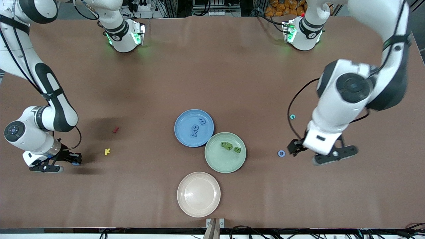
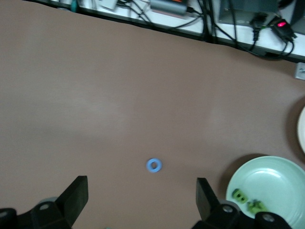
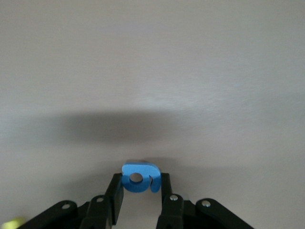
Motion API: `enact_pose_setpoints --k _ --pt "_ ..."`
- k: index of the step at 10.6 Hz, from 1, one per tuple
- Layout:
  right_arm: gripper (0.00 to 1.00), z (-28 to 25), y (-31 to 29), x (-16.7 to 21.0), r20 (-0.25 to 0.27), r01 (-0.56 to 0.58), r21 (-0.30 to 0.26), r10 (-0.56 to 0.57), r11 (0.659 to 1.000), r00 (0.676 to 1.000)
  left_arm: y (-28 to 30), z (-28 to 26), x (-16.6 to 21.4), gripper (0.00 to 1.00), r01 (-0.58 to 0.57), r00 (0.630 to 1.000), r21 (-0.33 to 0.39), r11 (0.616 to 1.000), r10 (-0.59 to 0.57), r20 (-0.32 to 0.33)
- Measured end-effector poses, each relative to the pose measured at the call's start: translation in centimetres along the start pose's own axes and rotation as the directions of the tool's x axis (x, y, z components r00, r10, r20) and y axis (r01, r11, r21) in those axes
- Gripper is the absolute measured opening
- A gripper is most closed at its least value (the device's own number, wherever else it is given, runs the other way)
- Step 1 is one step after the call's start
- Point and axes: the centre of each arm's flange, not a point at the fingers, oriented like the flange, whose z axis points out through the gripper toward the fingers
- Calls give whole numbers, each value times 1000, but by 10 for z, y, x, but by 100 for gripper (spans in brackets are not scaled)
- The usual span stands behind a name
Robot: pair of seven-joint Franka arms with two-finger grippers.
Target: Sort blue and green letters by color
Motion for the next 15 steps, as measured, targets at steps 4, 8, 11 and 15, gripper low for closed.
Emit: enact_pose_setpoints --k 4,8,11,15 --pt "36 -69 -138 8 72 -38 -33 40 999 997 -72 -96 0 100 -75 996 -6 997 75 45" --pt "36 -89 -321 -38 119 -15 69 7 997 993 -138 -146 -4 100 -42 995 -20 999 44 91" --pt "36 -95 -441 -95 114 117 68 -124 991 986 -180 -155 0 100 -7 993 -52 999 13 116" --pt "40 -98 -537 -159 45 251 103 -257 962 965 -176 -161 -12 100 -24 990 -50 998 31 137"
